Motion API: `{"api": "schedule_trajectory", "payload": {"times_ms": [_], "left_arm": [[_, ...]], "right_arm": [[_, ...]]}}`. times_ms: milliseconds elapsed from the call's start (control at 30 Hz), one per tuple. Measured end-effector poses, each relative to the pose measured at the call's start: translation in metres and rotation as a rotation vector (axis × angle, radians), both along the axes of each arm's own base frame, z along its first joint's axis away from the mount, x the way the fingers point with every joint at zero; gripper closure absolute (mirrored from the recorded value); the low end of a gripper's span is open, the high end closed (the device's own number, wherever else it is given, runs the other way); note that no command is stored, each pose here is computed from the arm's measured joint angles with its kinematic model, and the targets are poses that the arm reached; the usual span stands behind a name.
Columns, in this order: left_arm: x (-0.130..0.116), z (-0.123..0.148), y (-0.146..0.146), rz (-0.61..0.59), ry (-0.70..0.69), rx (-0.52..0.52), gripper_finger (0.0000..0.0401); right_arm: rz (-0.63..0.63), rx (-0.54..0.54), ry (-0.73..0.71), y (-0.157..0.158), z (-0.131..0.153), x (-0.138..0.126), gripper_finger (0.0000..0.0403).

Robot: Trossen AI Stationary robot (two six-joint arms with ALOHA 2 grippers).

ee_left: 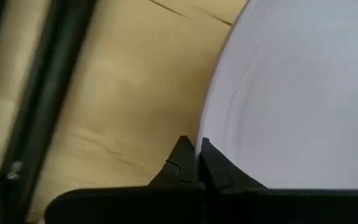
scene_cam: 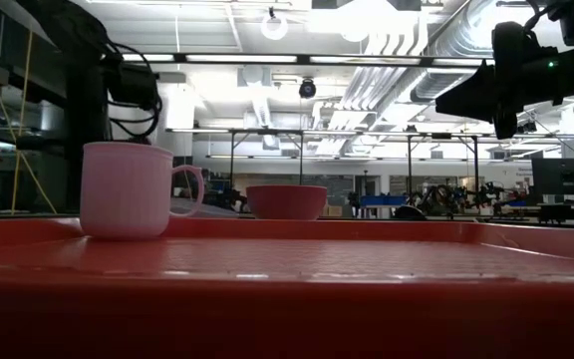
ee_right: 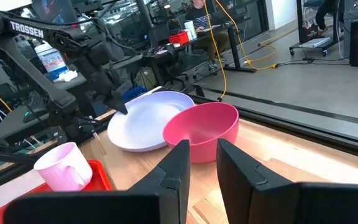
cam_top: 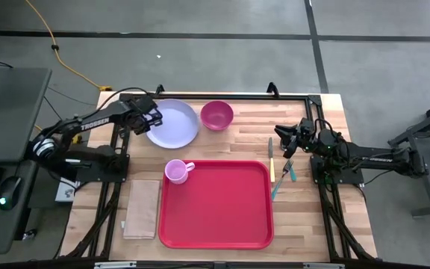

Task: Set up tray
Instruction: Put the purple plate on the red serving tray to the bottom right of the pink mug

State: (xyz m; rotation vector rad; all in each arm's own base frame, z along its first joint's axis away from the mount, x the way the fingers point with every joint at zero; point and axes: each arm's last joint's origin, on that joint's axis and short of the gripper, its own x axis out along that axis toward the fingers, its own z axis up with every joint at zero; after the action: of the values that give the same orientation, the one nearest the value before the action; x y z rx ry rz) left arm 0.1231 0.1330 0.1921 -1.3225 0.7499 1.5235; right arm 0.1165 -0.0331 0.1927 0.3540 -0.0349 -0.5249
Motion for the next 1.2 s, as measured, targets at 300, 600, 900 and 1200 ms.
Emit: {"api": "schedule_trajectory", "payload": {"times_ms": [300, 600, 900, 1200], "left_arm": [[-0.013, 0.020, -0.012, 0.051, -0.047, 0.085, 0.0389], [-0.023, 0.033, -0.022, 0.079, -0.115, 0.145, 0.0389], [-0.030, 0.045, -0.031, 0.091, -0.216, 0.180, 0.0389], [-0.034, 0.059, -0.041, 0.036, -0.412, 0.193, 0.0389]], "right_arm": [[0.012, 0.001, 0.000, 0.000, 0.000, 0.000, 0.0346], [0.040, 0.019, -0.009, 0.001, 0.000, 0.001, 0.0346], [0.040, 0.017, -0.008, 0.001, 0.000, 0.001, 0.0346], [0.057, 0.000, 0.002, 0.001, 0.000, 0.001, 0.0346]]}}
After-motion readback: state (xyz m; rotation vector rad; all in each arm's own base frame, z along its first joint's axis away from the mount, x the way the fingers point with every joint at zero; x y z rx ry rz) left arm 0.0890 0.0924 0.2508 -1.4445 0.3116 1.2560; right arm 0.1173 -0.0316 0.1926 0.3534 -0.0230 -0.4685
